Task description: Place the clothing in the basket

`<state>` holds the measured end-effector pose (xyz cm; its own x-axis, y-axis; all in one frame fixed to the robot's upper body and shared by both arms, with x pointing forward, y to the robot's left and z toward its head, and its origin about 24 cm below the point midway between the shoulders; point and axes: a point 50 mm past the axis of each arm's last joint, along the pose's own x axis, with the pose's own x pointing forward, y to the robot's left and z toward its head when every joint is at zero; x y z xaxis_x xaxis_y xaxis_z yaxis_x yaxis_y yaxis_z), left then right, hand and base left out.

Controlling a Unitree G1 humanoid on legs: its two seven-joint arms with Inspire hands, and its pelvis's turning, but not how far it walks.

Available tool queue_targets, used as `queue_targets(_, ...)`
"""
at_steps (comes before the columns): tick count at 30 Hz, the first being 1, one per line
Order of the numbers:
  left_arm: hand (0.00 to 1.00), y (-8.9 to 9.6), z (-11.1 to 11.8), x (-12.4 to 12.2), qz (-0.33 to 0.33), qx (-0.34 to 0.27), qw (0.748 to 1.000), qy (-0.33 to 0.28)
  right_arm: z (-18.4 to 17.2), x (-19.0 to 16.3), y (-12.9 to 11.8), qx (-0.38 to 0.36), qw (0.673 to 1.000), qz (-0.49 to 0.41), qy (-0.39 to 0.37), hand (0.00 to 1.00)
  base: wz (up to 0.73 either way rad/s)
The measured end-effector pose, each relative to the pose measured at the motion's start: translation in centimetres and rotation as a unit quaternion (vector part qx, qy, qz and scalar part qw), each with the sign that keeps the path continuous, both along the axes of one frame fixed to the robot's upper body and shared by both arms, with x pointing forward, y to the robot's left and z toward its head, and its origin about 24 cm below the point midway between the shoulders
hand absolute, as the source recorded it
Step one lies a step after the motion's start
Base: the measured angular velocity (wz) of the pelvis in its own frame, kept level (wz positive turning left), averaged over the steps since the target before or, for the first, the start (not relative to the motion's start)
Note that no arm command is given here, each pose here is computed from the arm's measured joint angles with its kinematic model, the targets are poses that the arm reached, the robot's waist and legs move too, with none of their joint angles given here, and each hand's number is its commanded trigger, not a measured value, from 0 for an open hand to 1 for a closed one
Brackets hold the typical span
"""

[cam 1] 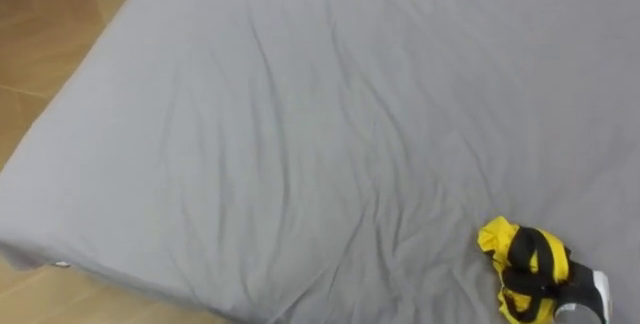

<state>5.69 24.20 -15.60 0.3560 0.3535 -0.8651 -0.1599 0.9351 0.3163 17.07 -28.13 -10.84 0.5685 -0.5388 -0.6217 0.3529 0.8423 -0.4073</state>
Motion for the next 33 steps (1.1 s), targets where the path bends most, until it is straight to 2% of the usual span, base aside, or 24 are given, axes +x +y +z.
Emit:
queue_targets(4, 0.00, 0.0, 0.3, 1.1, 0.003, 0.001, 1.000, -0.023, 2.2, 1.5, 0.5, 0.008, 0.996, 0.019, -0.083, 1.00, -0.69)
queue_targets(14, 0.00, 0.8, -0.2, -1.4, 0.030, 0.006, 0.999, 0.032, 5.8, 2.2, -1.2, -0.011, 0.984, -0.006, -0.179, 1.00, -0.38)
queue_targets(21, 0.00, 1.3, -0.2, -2.8, 0.041, 0.012, 0.997, 0.062, 6.1, 1.2, -2.8, -0.020, 0.983, -0.043, -0.179, 1.00, -0.29)
queue_targets(26, 0.00, 1.8, -0.2, -3.7, 0.051, 0.021, 0.994, 0.090, 6.2, -1.1, -5.0, -0.038, 0.978, -0.104, -0.175, 1.00, -0.33)
queue_targets(33, 0.00, 1.6, -0.4, -4.9, 0.056, 0.025, 0.990, 0.129, 3.8, -3.7, -4.8, -0.013, 0.987, -0.113, -0.110, 1.00, -0.23)
